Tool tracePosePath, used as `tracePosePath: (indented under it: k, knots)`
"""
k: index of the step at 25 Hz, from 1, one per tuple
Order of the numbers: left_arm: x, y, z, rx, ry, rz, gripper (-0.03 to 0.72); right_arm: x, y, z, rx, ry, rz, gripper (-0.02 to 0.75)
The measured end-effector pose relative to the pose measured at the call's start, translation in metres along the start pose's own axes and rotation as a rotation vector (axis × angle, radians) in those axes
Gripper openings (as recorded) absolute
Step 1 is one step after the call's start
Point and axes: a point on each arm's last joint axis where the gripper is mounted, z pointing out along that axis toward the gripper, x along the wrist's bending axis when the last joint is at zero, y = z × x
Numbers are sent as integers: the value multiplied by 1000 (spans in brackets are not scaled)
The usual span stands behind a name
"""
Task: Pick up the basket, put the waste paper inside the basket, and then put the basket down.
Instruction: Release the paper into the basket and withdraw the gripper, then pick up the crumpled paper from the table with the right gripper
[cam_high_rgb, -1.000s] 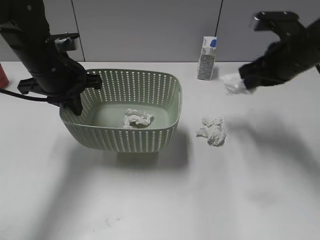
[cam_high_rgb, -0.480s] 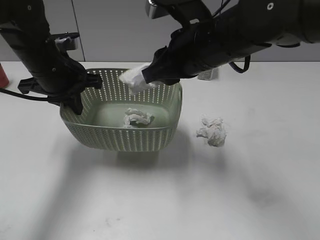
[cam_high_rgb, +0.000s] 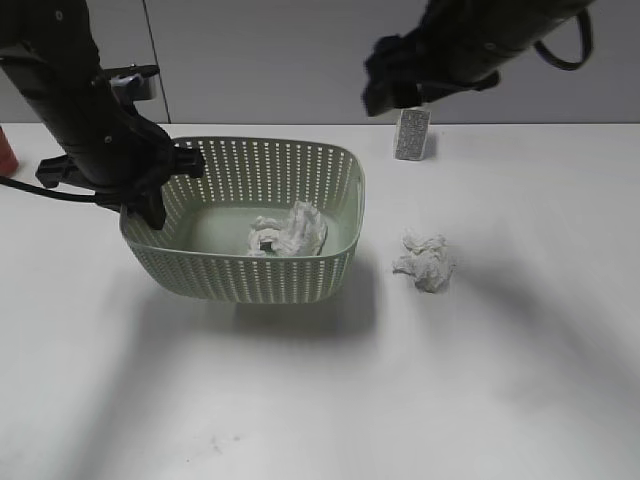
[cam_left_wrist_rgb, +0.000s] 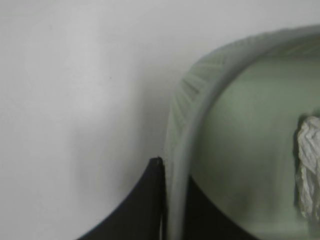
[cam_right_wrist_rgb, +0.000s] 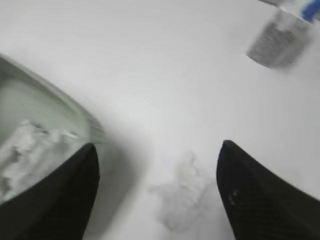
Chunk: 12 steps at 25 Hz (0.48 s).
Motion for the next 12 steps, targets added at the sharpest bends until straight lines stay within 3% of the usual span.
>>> tracePosePath:
  k: [6,9,12]
  knots:
    - [0,0,0,0,0,-1,3,-82,-45,31,243,-128,167,578]
    - [0,0,0,0,0,-1,3,-88,-79,69,381,-119,176,540]
    - [0,0,0,0,2,-1,3,-84,-98,102,428,-114,139,502]
